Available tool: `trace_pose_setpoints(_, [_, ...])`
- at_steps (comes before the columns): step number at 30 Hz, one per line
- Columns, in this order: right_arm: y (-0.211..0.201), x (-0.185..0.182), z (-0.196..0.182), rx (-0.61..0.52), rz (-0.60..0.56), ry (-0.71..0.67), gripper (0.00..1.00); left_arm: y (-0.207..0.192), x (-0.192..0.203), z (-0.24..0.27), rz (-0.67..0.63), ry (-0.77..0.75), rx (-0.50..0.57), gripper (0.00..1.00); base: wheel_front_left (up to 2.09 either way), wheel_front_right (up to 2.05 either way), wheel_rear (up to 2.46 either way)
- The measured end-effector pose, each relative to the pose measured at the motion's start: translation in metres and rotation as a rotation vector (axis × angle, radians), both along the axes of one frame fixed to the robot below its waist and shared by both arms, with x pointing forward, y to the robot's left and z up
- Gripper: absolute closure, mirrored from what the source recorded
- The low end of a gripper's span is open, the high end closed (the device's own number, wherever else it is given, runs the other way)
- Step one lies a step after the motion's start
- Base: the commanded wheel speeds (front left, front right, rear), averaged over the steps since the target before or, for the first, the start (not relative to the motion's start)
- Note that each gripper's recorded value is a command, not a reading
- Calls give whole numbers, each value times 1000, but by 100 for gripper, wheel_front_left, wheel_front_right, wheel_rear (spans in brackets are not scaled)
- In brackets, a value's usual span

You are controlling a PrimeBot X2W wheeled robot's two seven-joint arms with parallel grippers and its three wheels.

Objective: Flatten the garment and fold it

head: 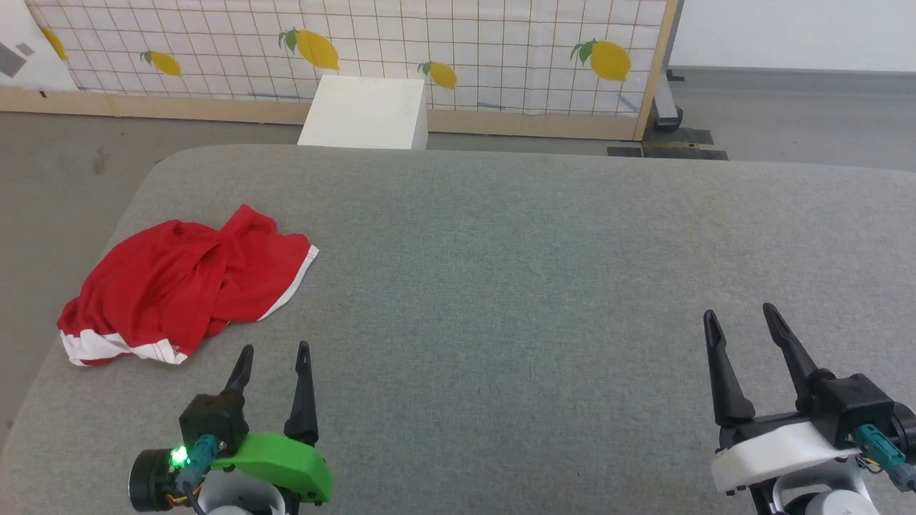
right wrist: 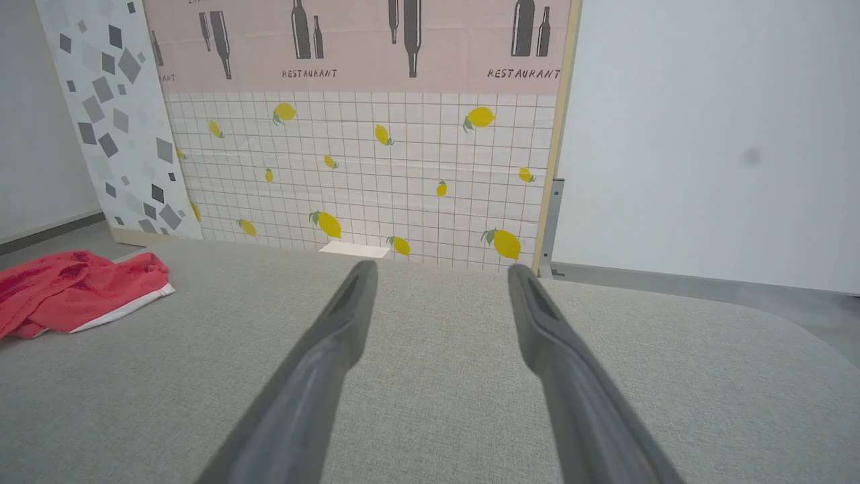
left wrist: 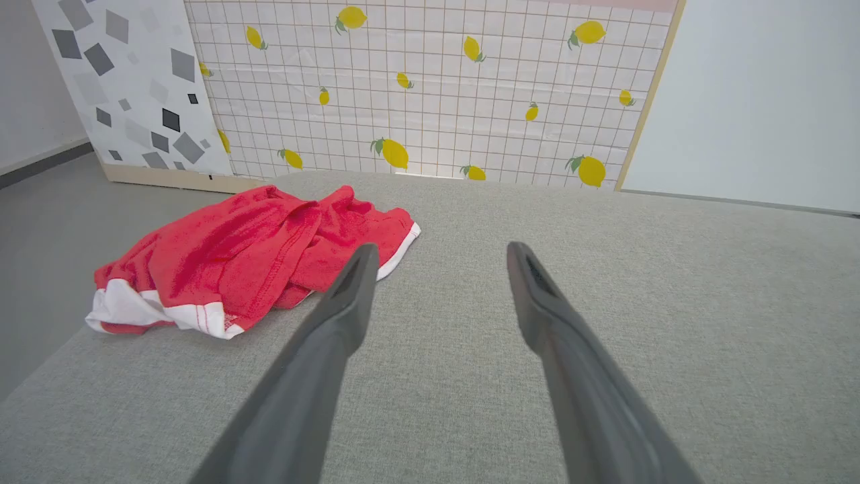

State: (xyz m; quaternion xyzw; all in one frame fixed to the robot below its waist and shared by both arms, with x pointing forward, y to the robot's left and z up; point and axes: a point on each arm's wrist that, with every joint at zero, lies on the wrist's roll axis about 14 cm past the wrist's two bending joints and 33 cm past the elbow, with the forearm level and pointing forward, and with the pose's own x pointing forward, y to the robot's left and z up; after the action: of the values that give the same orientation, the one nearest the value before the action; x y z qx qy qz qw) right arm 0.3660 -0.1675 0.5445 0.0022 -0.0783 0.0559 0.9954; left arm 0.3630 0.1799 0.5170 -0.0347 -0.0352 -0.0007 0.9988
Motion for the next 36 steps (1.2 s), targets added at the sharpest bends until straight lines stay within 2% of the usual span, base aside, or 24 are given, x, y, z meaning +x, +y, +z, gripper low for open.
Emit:
trace_pose_setpoints(25, [-1,2,-2,15,-1,-24,0,9,-6,-6,30,-10,-20,0,0,0,0])
trace_pose_setpoints(30, [12,8,-4,15,37,-23,0,22,-13,-3,72,-26,-19,0,0,0,0])
trace_pose_setpoints(36, [45,21,-4,16,134,-25,0,55,-34,-3,180,-29,-14,0,0,0,0])
